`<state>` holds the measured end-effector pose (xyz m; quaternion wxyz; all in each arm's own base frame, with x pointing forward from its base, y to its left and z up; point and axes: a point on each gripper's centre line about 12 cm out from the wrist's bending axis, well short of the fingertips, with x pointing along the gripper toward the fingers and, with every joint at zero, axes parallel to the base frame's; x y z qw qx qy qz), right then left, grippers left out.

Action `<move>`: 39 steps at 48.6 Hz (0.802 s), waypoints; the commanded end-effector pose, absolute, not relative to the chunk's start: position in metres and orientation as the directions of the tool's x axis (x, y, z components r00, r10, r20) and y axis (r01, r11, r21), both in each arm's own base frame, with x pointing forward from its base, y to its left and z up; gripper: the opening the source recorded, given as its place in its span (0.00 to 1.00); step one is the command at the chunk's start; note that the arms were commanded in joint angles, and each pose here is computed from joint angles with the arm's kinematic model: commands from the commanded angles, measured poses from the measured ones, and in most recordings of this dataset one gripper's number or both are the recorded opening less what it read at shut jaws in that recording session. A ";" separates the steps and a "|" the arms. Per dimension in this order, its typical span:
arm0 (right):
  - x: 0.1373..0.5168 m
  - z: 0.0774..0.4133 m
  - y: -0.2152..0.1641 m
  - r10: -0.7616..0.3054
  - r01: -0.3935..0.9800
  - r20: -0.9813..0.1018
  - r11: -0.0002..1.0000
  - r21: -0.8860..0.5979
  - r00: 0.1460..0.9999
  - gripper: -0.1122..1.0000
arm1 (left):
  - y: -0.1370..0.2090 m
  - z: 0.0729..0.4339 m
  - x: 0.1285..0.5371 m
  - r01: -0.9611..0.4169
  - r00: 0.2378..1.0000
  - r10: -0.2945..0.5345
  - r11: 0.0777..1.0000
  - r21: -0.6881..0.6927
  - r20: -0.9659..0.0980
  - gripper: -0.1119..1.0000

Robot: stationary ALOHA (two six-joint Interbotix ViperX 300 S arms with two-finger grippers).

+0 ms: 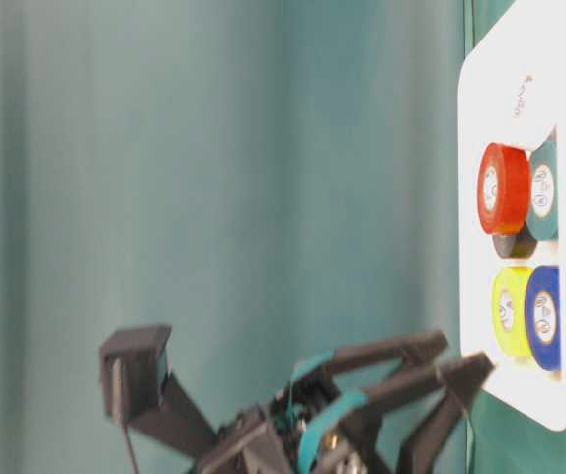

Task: Put the tape into the white case with the left arm.
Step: 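Release the orange roll and retract the left gripper to rest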

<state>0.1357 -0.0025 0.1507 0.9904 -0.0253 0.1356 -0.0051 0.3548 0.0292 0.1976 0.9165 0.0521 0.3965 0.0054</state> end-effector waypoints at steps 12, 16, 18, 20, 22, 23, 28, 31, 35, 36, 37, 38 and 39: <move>0.138 0.156 -0.003 -0.018 0.004 -0.254 0.999 -0.053 0.967 0.02 | 0.009 0.205 0.325 -0.005 0.708 0.014 1.000 0.015 -0.706 0.99; 0.138 0.156 -0.003 -0.018 0.004 -0.255 0.999 -0.053 0.967 0.02 | 0.008 0.202 0.318 -0.009 0.706 0.012 1.000 0.009 -0.708 0.99; 0.138 0.155 -0.003 -0.018 0.004 -0.254 0.999 -0.053 0.967 0.02 | 0.007 0.200 0.315 -0.007 0.706 0.011 1.000 0.009 -0.708 0.99; 0.138 0.155 -0.003 -0.018 0.004 -0.254 0.999 -0.055 0.967 0.02 | 0.007 0.197 0.312 -0.006 0.706 0.011 1.000 0.009 -0.708 0.99; 0.138 0.155 -0.003 -0.018 0.004 -0.255 0.999 -0.053 0.967 0.02 | 0.007 0.196 0.309 -0.005 0.709 0.011 1.000 0.010 -0.705 0.99; 0.138 0.155 -0.003 -0.018 0.004 -0.255 0.999 -0.053 0.967 0.02 | 0.007 0.195 0.307 -0.005 0.711 0.011 1.000 0.010 -0.703 0.99; 0.138 0.155 -0.003 -0.018 0.004 -0.255 0.999 -0.053 0.967 0.02 | 0.006 0.194 0.300 -0.006 0.725 0.011 1.000 0.010 -0.688 0.99; 0.138 0.155 -0.003 -0.018 0.004 -0.254 0.999 -0.053 0.967 0.02 | 0.005 0.195 0.293 -0.002 0.735 0.008 1.000 0.010 -0.678 0.99; 0.138 0.155 -0.003 -0.018 0.004 -0.254 0.999 -0.053 0.967 0.02 | 0.002 0.199 0.286 0.004 0.747 0.002 1.000 0.008 -0.665 0.99; 0.138 0.155 -0.003 -0.018 0.004 -0.254 0.999 -0.053 0.967 0.02 | 0.002 0.200 0.284 0.008 0.750 0.000 1.000 0.010 -0.661 0.99; 0.138 0.156 -0.003 -0.018 0.005 -0.254 0.999 -0.053 0.967 0.02 | 0.001 0.200 0.282 0.009 0.752 -0.001 1.000 0.008 -0.659 0.99; 0.138 0.156 -0.003 -0.018 0.005 -0.252 0.999 -0.053 0.968 0.02 | 0.001 0.201 0.280 0.009 0.754 -0.001 1.000 0.008 -0.657 0.99; 0.138 0.156 -0.003 -0.018 0.005 -0.252 0.999 -0.053 0.968 0.02 | 0.001 0.202 0.278 0.011 0.758 -0.002 1.000 0.010 -0.652 0.99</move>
